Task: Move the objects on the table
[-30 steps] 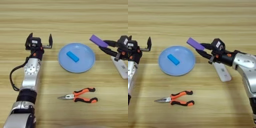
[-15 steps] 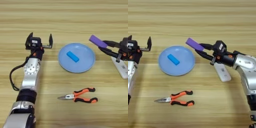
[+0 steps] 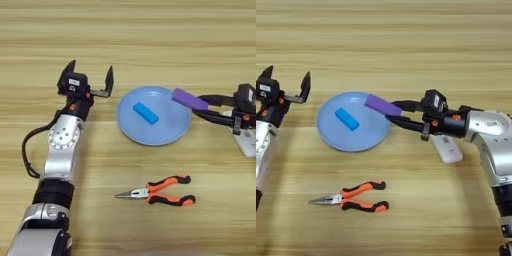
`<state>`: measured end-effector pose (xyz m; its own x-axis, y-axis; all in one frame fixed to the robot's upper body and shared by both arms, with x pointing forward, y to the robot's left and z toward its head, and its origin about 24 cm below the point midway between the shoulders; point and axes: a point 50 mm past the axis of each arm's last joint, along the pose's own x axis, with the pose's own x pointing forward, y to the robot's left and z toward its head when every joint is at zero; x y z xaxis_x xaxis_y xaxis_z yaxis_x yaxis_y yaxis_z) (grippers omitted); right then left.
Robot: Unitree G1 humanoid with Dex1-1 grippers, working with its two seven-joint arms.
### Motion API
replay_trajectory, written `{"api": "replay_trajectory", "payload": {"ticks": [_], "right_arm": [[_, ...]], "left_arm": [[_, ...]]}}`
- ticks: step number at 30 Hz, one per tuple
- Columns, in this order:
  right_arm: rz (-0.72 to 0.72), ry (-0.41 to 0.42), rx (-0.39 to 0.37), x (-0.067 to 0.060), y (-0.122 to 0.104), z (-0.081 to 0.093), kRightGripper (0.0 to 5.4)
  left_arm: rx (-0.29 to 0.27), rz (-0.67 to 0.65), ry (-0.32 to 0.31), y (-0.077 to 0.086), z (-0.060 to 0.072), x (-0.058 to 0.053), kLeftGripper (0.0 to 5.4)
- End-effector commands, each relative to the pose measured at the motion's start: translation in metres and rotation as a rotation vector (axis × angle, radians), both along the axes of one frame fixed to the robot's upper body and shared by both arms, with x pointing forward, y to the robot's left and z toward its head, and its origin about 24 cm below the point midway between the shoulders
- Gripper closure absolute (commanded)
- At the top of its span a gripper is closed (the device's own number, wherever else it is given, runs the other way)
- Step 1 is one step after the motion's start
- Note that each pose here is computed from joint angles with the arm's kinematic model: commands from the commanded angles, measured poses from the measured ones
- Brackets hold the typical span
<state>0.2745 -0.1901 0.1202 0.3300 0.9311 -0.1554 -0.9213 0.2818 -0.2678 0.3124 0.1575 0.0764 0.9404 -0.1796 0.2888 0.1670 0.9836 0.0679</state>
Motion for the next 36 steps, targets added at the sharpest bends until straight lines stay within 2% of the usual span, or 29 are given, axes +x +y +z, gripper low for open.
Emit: {"api": "replay_trajectory", "payload": {"ticks": [1,5,7,12,18,27,31,36], "right_arm": [[0.032,-0.003,-0.049,0.001,-0.001,0.004,3.98],[0.048,0.001,-0.069,0.000,-0.001,0.004,3.98],[0.052,0.001,-0.075,0.000,-0.001,0.004,3.98],[0.070,0.005,-0.099,0.000,0.000,0.006,3.98],[0.100,0.008,-0.131,-0.003,0.003,0.009,3.98],[0.119,0.013,-0.160,-0.004,0.003,0.010,3.98],[0.136,0.013,-0.172,-0.005,0.005,0.011,3.98],[0.151,0.016,-0.181,-0.007,0.008,0.011,3.98]], "left_arm": [[0.016,-0.046,-0.033,0.000,0.006,-0.002,0.00],[0.029,-0.120,-0.059,-0.003,0.011,-0.006,0.00],[0.012,-0.158,-0.060,-0.004,0.013,-0.007,0.00],[0.021,-0.265,-0.062,-0.006,0.014,-0.010,0.00],[0.046,-0.488,-0.055,-0.017,0.011,-0.022,0.00],[0.094,-0.715,-0.038,-0.020,0.013,-0.031,0.00],[0.126,-0.836,-0.023,-0.023,0.014,-0.039,0.00],[0.123,-0.999,-0.009,-0.026,0.019,-0.050,0.00]]}}
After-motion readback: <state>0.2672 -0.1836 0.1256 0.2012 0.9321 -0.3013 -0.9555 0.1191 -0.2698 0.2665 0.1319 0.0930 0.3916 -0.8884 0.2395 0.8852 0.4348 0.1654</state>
